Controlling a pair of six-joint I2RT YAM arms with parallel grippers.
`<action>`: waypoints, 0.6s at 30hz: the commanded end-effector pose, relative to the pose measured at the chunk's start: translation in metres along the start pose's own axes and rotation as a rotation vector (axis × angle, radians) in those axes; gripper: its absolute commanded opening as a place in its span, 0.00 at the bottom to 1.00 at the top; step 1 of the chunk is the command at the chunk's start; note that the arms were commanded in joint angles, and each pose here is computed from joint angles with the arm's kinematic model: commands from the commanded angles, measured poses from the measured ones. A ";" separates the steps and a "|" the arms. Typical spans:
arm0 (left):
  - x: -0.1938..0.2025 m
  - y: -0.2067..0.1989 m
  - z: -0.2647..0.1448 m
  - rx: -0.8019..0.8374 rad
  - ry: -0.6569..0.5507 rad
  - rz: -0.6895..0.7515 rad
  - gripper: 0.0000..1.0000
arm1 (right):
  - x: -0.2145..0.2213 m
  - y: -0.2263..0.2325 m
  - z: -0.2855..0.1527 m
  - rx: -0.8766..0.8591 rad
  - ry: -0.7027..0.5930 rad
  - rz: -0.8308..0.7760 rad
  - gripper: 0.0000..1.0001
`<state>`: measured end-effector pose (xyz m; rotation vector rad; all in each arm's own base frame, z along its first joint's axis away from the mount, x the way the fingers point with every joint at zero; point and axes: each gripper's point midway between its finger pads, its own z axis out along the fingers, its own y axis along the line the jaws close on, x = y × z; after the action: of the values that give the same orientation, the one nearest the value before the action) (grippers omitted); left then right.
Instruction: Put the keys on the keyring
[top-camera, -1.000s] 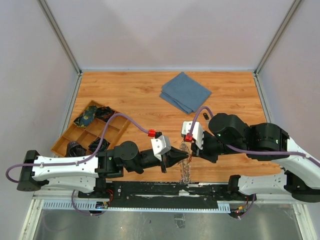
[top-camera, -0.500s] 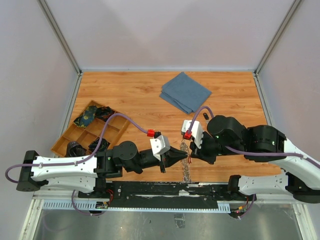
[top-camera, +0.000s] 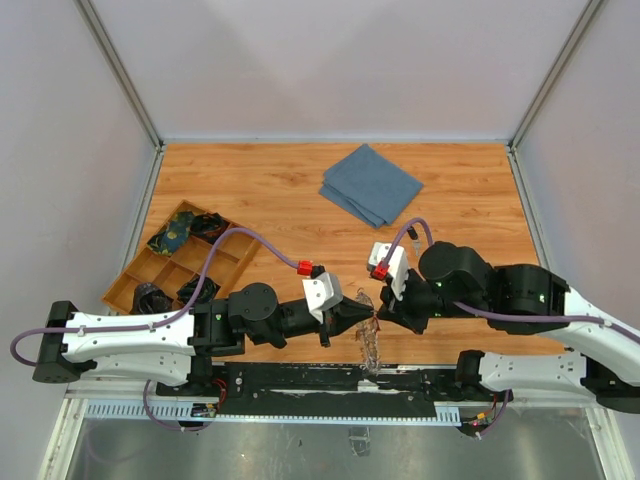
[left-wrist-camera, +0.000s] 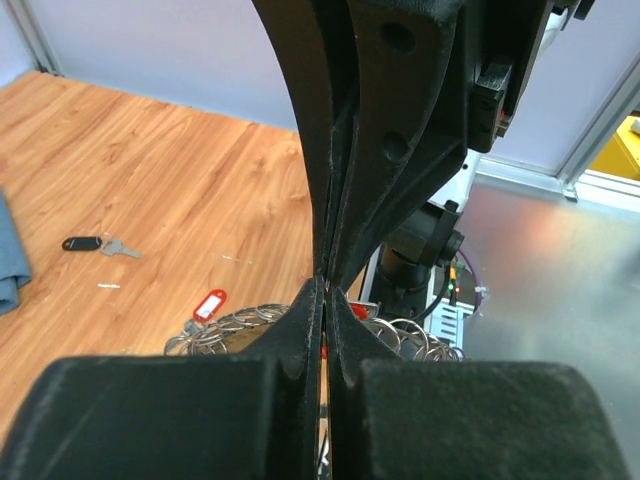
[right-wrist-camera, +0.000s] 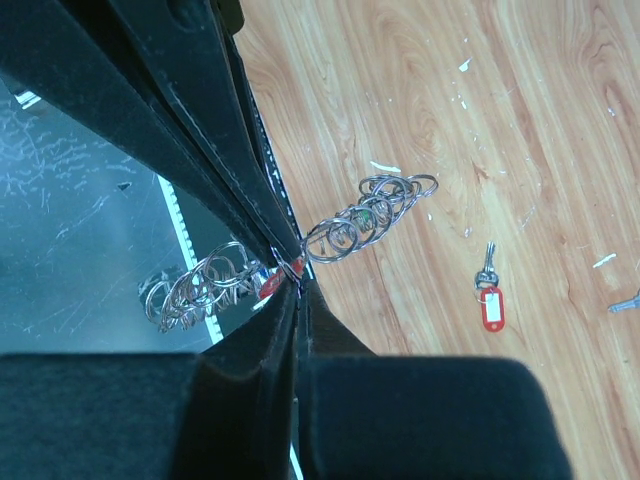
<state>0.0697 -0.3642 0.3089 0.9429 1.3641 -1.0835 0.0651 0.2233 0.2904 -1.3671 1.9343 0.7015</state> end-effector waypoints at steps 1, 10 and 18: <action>-0.053 -0.004 -0.006 0.013 -0.180 -0.025 0.01 | -0.007 -0.011 0.002 0.067 -0.100 0.067 0.03; -0.056 -0.005 -0.007 0.017 -0.192 -0.028 0.01 | -0.013 -0.029 -0.010 0.169 -0.299 0.184 0.04; -0.058 -0.006 -0.007 0.026 -0.201 -0.031 0.01 | -0.013 -0.029 -0.016 0.167 -0.379 0.279 0.00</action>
<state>0.0719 -0.3639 0.3247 0.8931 1.3221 -1.1044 0.0806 0.2166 0.3079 -0.9334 1.8174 0.8651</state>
